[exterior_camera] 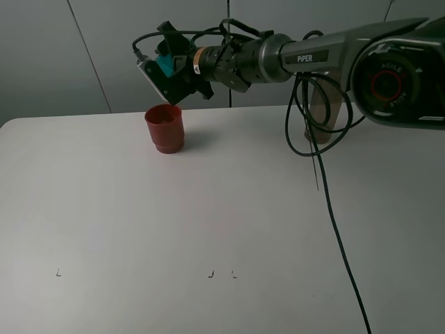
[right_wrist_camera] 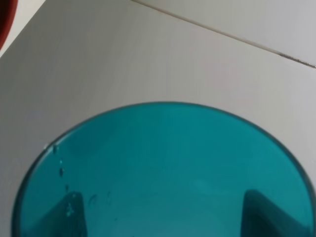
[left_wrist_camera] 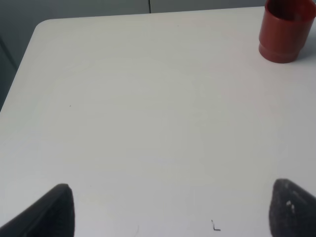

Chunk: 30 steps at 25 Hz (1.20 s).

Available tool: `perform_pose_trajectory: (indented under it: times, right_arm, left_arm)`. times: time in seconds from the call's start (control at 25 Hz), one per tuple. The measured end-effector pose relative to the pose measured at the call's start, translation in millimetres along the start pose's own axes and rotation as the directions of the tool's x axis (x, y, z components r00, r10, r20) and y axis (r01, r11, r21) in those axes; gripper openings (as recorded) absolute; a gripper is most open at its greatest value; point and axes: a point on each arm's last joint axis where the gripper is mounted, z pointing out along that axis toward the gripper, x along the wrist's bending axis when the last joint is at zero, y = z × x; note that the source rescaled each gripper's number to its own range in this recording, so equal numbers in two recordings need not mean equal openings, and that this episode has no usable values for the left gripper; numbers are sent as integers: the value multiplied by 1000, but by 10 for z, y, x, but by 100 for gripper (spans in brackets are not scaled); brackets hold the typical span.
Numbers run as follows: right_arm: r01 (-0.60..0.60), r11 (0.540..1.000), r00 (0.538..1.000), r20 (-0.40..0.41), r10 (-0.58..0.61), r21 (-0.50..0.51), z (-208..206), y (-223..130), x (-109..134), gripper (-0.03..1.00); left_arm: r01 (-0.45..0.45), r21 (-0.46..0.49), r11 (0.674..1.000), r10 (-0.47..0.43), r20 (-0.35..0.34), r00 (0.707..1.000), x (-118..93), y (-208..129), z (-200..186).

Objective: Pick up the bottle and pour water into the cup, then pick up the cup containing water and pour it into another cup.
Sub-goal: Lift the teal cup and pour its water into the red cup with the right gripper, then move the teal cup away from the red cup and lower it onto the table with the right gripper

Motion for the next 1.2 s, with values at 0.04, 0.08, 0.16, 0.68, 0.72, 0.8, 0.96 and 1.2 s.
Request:
perform_pose_trajectory:
  times: [0.04,0.08,0.16,0.68,0.72,0.8,0.96,1.2]
  right_arm:
    - [0,1000,1000,0,0,0,0,0,0,4]
    - [0,1000,1000,0,0,0,0,0,0,4]
    - [-36,999,999,0,36,1,0,-1,0,4]
    - [-913,406,408,44,912,42,-186,-157,-309,4]
    - [-936,350,352,47,935,41,-188,-158,-310,4]
    - [-963,267,269,52,962,39,-210,-167,-333,4]
    - [-983,180,182,42,982,40,-344,-153,-350,4]
    - [-990,120,119,-6,993,76,-678,-53,-232,4]
  left_arm:
    - [0,0,1000,0,0,1000,0,0,0]
    - [0,0,1000,0,0,1000,0,0,0]
    - [0,0,1000,0,0,1000,0,0,0]
    - [0,0,1000,0,0,1000,0,0,0]
    - [0,0,1000,0,0,1000,0,0,0]
    - [0,0,1000,0,0,1000,0,0,0]
    - [0,0,1000,0,0,1000,0,0,0]
    - [0,0,1000,0,0,1000,0,0,0]
